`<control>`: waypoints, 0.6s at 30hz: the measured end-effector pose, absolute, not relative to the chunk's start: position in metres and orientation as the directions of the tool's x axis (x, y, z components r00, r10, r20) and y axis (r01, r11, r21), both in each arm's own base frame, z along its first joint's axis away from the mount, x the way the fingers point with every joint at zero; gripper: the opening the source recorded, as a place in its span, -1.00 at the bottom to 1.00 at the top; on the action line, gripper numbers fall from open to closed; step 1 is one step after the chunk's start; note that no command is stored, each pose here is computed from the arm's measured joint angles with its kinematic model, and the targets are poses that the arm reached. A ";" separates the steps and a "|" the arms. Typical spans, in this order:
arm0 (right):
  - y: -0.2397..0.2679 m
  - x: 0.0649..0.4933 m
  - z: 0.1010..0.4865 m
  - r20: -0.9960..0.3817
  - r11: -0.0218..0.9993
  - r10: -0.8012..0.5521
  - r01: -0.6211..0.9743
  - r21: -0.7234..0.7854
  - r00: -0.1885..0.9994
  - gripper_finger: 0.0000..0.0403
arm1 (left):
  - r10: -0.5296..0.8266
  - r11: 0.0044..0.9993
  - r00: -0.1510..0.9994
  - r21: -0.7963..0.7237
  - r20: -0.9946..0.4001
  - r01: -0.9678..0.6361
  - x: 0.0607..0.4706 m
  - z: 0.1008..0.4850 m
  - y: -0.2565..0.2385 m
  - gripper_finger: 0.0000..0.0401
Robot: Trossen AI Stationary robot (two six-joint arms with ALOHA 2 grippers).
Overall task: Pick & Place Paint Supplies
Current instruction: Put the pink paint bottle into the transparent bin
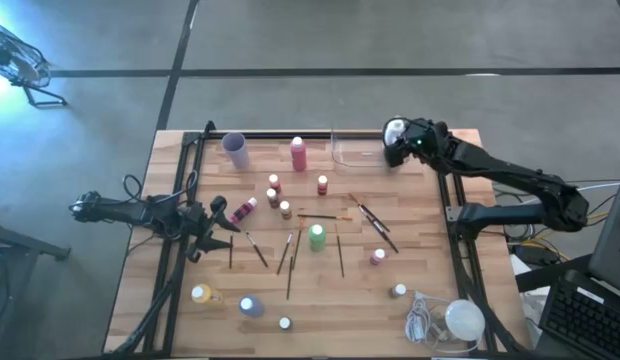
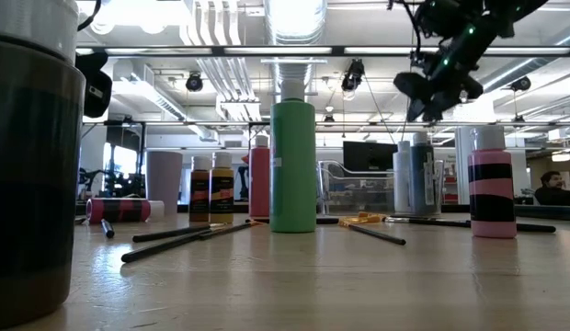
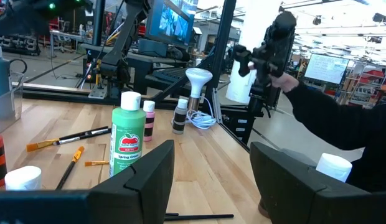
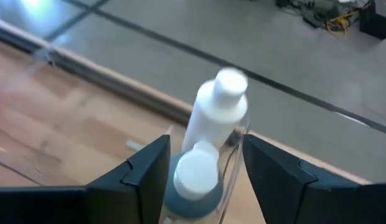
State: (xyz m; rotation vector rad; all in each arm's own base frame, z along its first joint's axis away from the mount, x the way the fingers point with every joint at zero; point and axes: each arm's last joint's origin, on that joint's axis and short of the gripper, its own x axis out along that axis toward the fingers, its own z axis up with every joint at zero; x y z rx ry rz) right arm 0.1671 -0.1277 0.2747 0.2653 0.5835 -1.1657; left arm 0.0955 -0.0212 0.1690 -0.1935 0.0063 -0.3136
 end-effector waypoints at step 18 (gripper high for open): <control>-0.079 0.200 0.374 -0.378 0.726 -0.597 0.677 0.121 0.708 -0.33 | -0.307 0.933 0.951 -0.190 0.024 0.306 0.096 0.169 -0.021 0.08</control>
